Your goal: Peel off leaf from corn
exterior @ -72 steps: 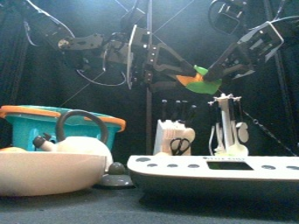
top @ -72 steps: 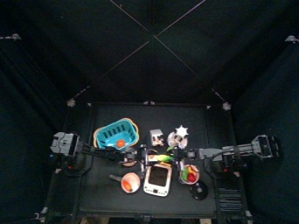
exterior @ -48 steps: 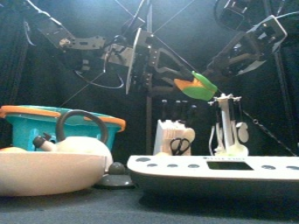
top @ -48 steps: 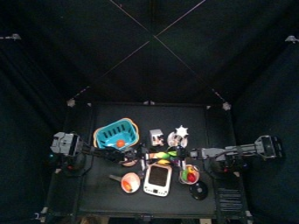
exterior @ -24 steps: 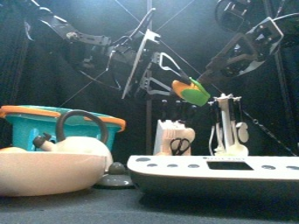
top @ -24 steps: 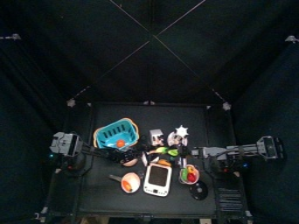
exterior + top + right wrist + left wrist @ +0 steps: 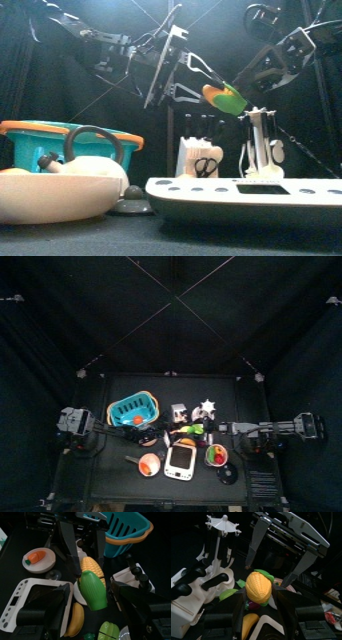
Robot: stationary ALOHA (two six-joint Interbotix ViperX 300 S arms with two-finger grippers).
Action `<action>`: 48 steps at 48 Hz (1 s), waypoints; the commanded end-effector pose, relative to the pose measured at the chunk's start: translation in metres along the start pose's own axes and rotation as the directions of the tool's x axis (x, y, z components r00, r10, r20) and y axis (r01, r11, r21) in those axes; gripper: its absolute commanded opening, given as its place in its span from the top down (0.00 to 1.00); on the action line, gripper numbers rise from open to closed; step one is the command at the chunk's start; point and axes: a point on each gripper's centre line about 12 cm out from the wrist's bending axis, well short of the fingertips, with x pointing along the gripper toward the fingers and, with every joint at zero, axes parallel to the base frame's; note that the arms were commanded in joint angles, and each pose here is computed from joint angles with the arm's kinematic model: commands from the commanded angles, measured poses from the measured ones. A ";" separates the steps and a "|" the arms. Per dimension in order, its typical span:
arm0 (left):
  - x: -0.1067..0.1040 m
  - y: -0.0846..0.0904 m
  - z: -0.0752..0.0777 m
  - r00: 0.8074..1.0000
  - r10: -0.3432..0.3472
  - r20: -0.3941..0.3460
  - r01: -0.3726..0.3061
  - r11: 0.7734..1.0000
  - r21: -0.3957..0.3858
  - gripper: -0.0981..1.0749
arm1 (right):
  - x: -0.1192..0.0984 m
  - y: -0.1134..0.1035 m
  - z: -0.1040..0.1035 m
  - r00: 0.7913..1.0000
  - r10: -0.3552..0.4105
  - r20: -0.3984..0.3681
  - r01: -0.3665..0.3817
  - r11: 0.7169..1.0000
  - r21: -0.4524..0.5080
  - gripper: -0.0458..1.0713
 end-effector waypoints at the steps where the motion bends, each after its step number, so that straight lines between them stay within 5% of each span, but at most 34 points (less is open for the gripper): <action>1: 0.001 -0.008 0.018 0.999 -0.014 0.048 0.015 1.000 -0.022 0.39 | 0.000 -0.001 0.010 1.000 -0.004 0.027 0.004 1.000 0.001 0.10; 28: 0.002 -0.008 0.016 0.999 -0.010 0.042 0.011 1.000 -0.028 0.38 | -0.001 -0.005 0.010 0.999 -0.019 0.028 0.018 1.000 0.024 0.37; 48: -0.001 -0.001 0.014 0.999 0.003 0.034 -0.002 1.000 -0.028 0.38 | -0.009 -0.005 0.010 0.999 -0.020 0.050 0.019 0.999 0.026 0.45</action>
